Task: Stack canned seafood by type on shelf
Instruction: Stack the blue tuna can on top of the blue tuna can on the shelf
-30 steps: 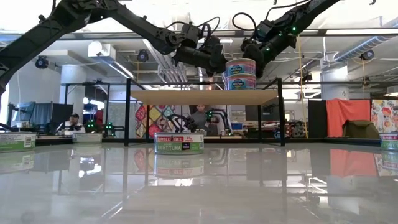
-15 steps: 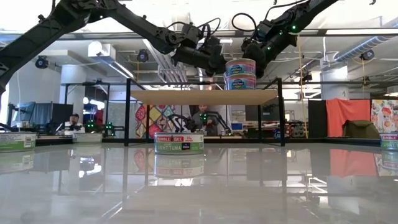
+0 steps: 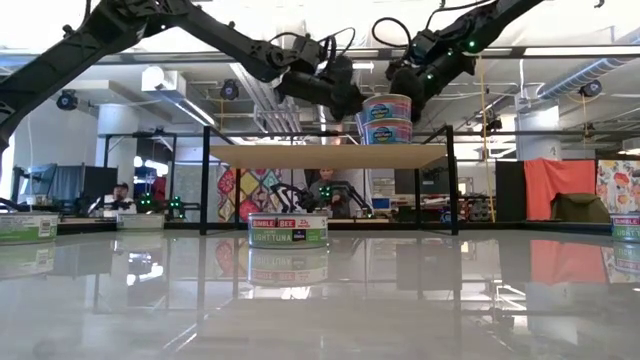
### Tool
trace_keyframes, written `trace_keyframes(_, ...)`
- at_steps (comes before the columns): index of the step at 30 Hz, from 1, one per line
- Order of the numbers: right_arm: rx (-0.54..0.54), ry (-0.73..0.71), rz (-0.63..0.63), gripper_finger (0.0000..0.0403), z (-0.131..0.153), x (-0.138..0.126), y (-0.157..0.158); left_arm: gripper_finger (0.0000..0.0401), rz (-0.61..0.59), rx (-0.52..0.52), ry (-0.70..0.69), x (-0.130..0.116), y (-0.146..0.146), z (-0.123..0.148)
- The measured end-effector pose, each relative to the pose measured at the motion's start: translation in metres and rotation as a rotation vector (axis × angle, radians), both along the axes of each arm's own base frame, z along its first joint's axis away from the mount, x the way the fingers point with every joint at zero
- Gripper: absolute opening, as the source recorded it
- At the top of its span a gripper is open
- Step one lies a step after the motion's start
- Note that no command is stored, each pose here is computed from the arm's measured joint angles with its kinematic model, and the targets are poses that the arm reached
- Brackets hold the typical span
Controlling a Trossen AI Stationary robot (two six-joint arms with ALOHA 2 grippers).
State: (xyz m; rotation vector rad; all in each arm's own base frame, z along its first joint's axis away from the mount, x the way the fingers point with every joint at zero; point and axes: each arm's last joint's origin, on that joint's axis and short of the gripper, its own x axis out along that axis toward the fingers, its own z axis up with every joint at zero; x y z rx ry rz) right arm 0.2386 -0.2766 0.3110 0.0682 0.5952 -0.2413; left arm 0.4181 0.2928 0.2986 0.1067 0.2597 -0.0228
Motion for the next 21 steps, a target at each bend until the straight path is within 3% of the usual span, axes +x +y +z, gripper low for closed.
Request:
trace_keyframes(5,0.002,0.0,-0.002,0.04,-0.001,0.0,0.0,0.0,-0.024,0.014,-0.011,0.001,-0.002,0.009)
trace_keyframes(21,0.005,0.04,0.025,0.04,-0.006,-0.002,0.002,0.0,-0.03,-0.021,0.062,0.0,-0.006,-0.01)
